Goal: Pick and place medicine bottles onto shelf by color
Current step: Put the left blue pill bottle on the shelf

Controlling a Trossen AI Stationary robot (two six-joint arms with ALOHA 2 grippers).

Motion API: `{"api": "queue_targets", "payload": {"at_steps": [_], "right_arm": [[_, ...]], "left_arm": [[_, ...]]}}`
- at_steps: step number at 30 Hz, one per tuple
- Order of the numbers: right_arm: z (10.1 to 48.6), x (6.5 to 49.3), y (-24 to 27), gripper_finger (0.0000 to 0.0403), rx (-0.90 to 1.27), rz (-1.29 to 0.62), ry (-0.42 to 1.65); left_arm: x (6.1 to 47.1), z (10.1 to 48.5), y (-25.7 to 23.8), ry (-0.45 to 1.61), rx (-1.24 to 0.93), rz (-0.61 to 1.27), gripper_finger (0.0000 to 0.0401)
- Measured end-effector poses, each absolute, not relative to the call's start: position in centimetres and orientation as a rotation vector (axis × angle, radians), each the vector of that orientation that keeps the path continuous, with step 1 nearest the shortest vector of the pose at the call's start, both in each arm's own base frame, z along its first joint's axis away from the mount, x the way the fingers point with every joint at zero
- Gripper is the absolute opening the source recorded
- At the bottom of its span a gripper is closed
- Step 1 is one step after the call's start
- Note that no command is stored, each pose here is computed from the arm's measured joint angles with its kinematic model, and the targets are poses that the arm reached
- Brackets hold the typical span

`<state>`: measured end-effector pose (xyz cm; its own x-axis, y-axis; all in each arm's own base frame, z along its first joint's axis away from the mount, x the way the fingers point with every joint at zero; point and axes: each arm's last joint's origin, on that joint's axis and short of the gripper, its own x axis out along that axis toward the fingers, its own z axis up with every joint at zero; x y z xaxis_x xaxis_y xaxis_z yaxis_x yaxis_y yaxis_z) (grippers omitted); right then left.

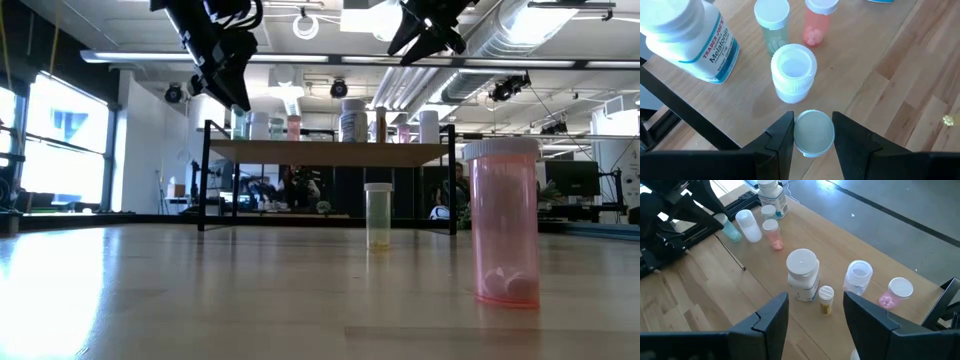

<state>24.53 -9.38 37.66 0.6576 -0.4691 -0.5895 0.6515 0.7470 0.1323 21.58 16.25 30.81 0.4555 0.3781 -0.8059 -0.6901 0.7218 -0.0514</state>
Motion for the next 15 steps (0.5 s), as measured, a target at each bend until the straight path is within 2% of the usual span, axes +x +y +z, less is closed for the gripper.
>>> {"api": "queue_targets", "payload": {"at_steps": [7, 15], "right_arm": [[37.66, 24.53, -9.38, 0.0181, 0.350, -0.649, 0.561], [37.65, 24.55, -9.34, 0.0181, 0.361, -0.637, 0.561]], "left_arm": [[21.58, 30.81, 16.25, 0.871, -0.405, 0.682, 0.0122], [21.58, 30.81, 16.25, 0.871, -0.403, 0.681, 0.0169]]}}
